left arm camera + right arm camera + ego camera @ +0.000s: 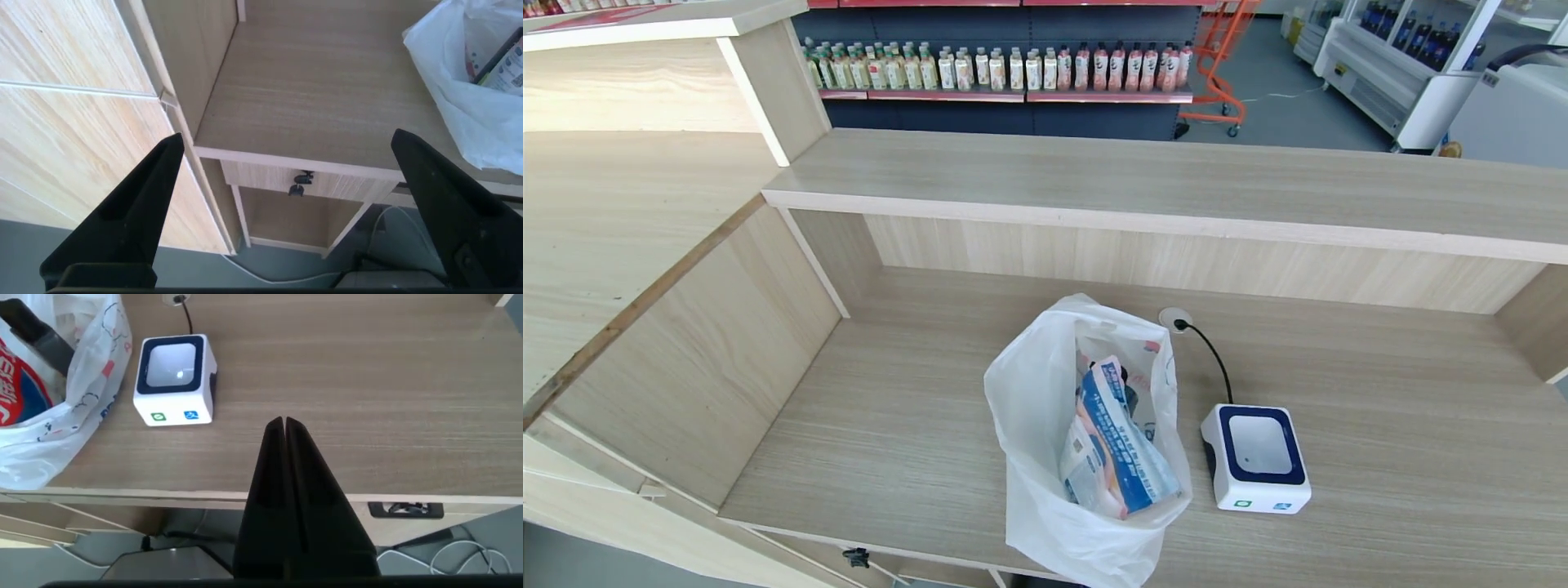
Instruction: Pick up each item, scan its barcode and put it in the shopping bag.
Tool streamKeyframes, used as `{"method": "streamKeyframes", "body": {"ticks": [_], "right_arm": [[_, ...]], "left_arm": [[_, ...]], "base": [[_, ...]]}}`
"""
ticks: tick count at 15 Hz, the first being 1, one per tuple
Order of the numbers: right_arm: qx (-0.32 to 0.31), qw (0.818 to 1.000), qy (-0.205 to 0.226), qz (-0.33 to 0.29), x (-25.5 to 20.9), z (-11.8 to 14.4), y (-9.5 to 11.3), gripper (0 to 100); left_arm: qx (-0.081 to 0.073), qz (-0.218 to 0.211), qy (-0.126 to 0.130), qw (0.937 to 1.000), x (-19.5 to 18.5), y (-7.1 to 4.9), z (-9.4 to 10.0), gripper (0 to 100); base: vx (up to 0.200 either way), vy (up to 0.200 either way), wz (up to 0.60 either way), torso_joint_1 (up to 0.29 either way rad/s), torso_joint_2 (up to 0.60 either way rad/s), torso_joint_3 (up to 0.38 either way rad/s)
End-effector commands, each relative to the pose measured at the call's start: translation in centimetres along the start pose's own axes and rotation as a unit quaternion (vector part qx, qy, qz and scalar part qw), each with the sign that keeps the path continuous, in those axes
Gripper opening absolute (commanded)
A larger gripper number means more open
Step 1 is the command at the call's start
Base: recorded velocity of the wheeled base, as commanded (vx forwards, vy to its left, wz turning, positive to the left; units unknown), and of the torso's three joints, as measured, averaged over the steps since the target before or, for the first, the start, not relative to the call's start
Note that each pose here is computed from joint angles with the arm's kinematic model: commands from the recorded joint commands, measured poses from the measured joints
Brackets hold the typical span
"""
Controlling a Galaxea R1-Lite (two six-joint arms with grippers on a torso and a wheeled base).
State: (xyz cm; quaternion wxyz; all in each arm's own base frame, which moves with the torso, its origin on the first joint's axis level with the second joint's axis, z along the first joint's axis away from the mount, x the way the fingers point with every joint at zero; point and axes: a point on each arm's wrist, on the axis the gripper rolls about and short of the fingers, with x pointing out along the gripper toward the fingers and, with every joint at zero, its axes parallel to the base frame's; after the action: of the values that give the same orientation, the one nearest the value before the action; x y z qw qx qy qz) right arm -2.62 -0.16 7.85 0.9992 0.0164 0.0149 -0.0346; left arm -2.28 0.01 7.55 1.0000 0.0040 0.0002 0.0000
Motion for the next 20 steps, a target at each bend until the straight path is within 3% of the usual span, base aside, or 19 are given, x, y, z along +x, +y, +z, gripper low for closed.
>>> {"method": "streamKeyframes", "body": {"ticks": [1,6,9,20], "right_arm": [[-0.001,1.0,0.001,0.0,0.02,0.02,0.0,0],[0.0,1.0,0.001,0.0,0.02,0.02,0.0,0],[0.0,1.0,0.001,0.0,0.02,0.02,0.0,0],[-0.001,1.0,0.001,0.0,0.02,0.02,0.0,0]], "left_arm": [[0.0,0.0,0.0,1.0,0.0,0.0,0.0,100],[0.0,-0.001,0.0,1.0,0.0,0.0,0.0,100],[0.0,-0.001,0.0,1.0,0.0,0.0,0.0,100],[-0.002,-0.001,0.0,1.0,0.0,0.0,0.0,100]], "base": [[0.0,0.0,0.0,0.0,0.0,0.0],[0.0,0.0,0.0,0.0,0.0,0.0],[0.2,0.0,0.0,-0.002,0.0,0.002],[0.0,0.0,0.0,0.0,0.0,0.0]]}}
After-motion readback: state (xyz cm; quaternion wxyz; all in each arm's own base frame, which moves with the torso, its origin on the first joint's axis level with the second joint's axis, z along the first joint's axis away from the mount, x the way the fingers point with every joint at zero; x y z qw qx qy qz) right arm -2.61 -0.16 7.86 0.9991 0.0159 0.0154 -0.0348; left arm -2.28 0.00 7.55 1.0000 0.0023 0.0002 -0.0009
